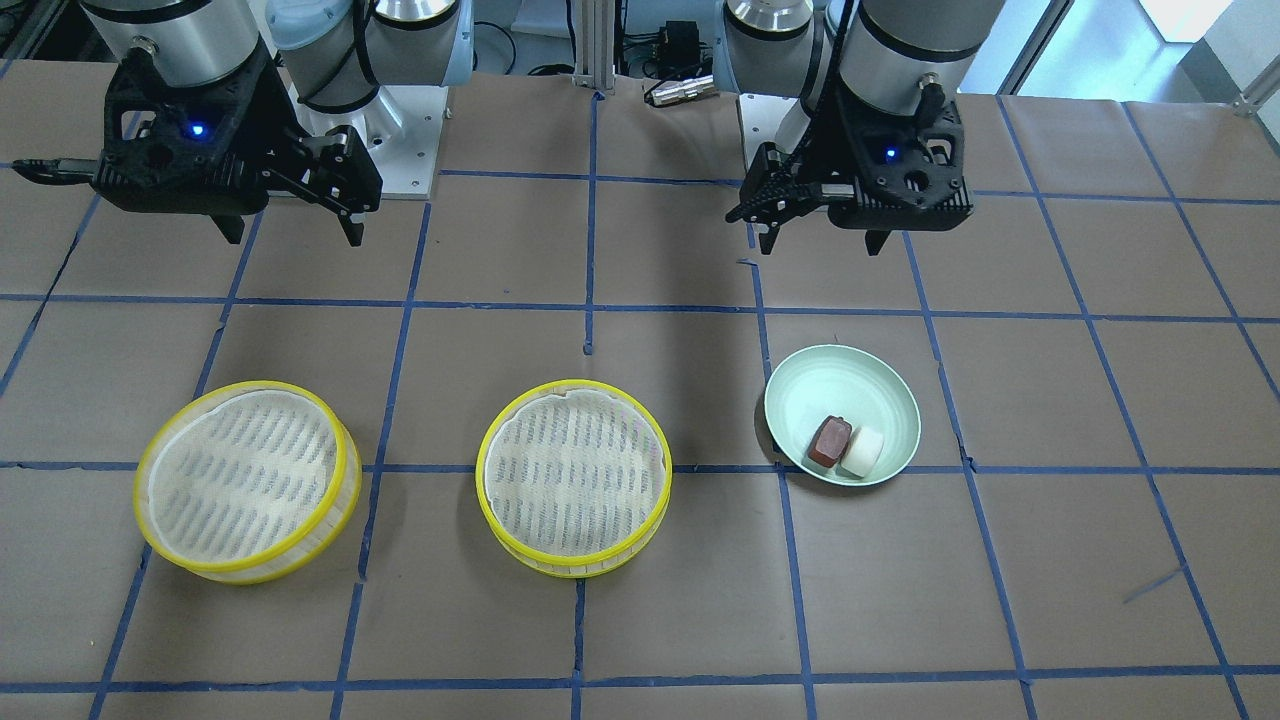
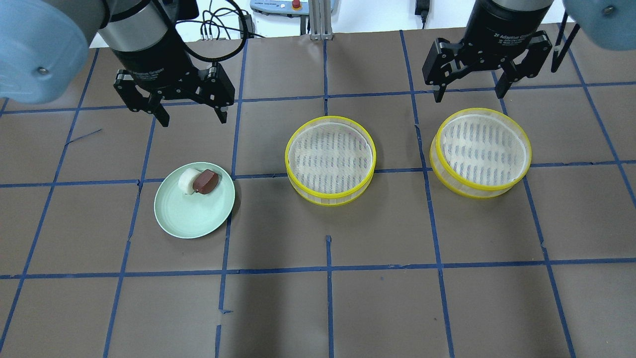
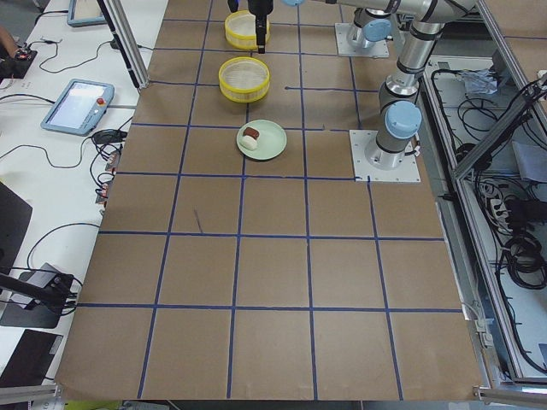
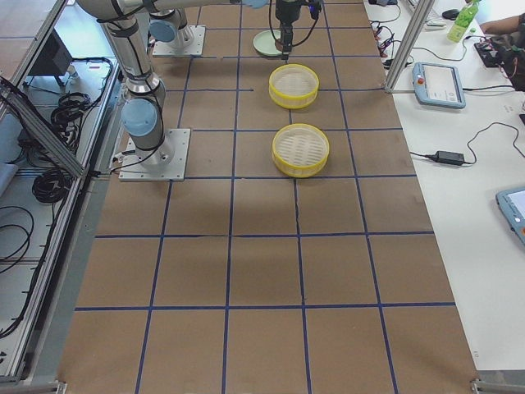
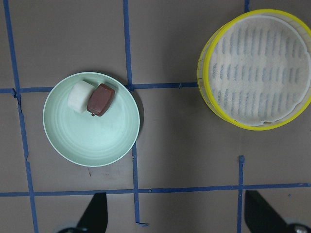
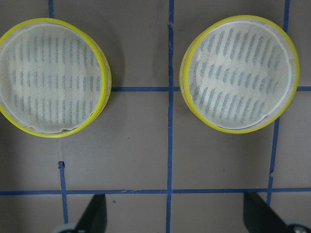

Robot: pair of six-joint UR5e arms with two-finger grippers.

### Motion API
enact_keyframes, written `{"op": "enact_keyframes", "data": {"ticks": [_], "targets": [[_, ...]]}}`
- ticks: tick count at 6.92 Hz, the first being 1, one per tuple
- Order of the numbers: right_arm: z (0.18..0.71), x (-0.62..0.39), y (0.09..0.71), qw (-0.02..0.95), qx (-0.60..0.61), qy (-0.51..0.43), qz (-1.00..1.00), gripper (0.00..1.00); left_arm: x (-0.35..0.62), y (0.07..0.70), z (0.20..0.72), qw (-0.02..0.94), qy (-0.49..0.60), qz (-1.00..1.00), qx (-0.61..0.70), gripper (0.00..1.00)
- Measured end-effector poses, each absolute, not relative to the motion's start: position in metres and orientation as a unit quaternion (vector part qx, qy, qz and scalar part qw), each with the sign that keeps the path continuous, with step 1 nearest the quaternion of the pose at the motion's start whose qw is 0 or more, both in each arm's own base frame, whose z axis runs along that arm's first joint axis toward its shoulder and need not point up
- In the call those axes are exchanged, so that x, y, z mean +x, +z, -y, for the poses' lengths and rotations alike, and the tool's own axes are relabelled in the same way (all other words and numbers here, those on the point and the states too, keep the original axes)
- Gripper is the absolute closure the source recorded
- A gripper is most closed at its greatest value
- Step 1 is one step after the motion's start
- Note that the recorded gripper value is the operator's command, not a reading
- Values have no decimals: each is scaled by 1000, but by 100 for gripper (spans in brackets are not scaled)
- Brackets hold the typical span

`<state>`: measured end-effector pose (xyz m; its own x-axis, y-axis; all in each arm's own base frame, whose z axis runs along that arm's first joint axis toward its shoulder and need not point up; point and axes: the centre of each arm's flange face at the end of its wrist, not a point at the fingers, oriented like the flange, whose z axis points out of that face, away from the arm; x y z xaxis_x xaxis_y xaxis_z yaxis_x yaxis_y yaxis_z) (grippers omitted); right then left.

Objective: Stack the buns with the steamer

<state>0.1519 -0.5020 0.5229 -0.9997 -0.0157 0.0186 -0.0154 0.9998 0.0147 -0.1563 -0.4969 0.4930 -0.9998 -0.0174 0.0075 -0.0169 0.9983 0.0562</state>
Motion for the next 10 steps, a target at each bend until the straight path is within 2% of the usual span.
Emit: {"op": "enact_keyframes", "data": {"ticks": [1,3,5,6,7,9,10], "targets": [[502,152,523,9,8,-7,1000,0,-129,462,504,6,-50,999,-9,0],[502,152,522,9,9,-7,1000,0,-82,368,532,-20,-68,997,-38,6],[503,152,520,9,9,-6,1000,0,-17,294,554,-24,-91,995,43,11],[504,151,519,9,9,-5,1000,0,-4,272,561,-19,-95,992,85,24],[504,151,518,9,9,-5,1000,0,2,257,566,-15,-95,988,117,25],[504,151,516,11,9,-2,1000,0,-2,241,573,20,-98,978,184,36],[504,151,516,12,9,-1,1000,0,-4,232,574,34,-106,973,201,36]]}}
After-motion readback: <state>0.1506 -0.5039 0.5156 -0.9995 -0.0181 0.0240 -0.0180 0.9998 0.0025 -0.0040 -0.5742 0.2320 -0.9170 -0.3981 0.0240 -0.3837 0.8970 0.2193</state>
